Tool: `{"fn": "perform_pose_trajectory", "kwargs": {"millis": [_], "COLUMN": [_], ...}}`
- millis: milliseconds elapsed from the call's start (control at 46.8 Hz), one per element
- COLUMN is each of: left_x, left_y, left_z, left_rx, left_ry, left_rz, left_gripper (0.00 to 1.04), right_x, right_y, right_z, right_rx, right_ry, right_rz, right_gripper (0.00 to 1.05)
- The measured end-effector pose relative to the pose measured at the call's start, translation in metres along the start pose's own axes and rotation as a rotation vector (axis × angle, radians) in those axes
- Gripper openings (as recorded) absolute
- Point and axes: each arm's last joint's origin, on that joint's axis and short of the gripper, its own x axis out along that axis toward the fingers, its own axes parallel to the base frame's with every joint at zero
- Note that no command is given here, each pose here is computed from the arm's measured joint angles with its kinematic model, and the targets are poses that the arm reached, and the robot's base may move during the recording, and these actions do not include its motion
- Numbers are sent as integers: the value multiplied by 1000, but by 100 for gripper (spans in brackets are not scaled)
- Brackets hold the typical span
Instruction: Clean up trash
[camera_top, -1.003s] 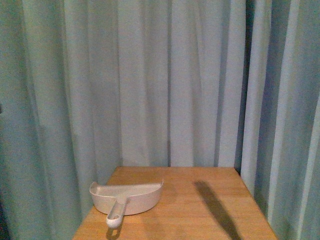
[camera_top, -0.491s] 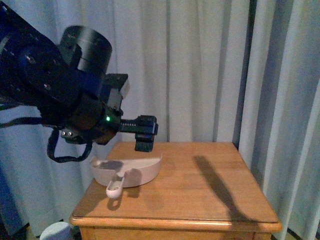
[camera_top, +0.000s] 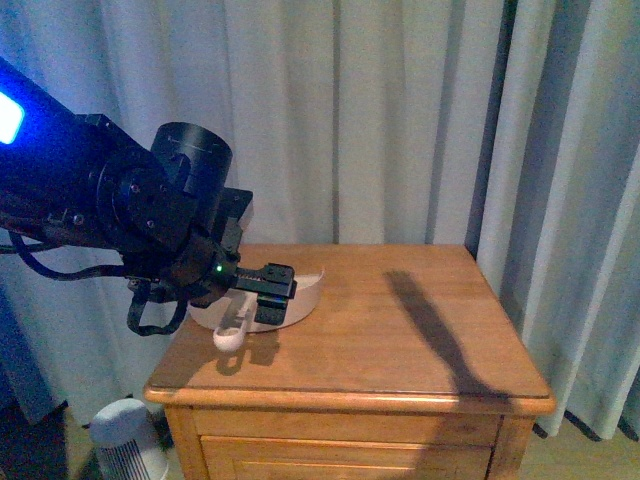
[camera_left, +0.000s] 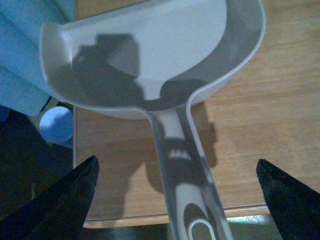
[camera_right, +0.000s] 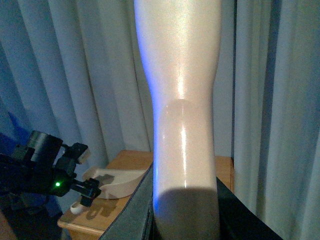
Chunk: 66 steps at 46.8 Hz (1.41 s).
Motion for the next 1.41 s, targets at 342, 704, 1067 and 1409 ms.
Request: {"fn": "perform_pose_trajectory", "kwargs": {"millis": [342, 704, 1067, 1409], "left_x": [30, 49, 63, 68], "left_y": [-3, 2, 3, 2], "left_z": [-6, -11, -18, -24], "left_rx": [-12, -17, -21, -24], "left_ry": [42, 81, 110, 124], "left_rz": [-16, 5, 4, 1], "left_gripper": [97, 97, 74, 25], "right_x": [0, 0, 0, 0], "right_y": [0, 0, 0, 0], "right_z": [0, 0, 0, 0], "right_rx": [0, 0, 0, 0], "right_ry": [0, 0, 0, 0], "right_rz": [0, 0, 0, 0], "right_gripper": [19, 19, 19, 19]}}
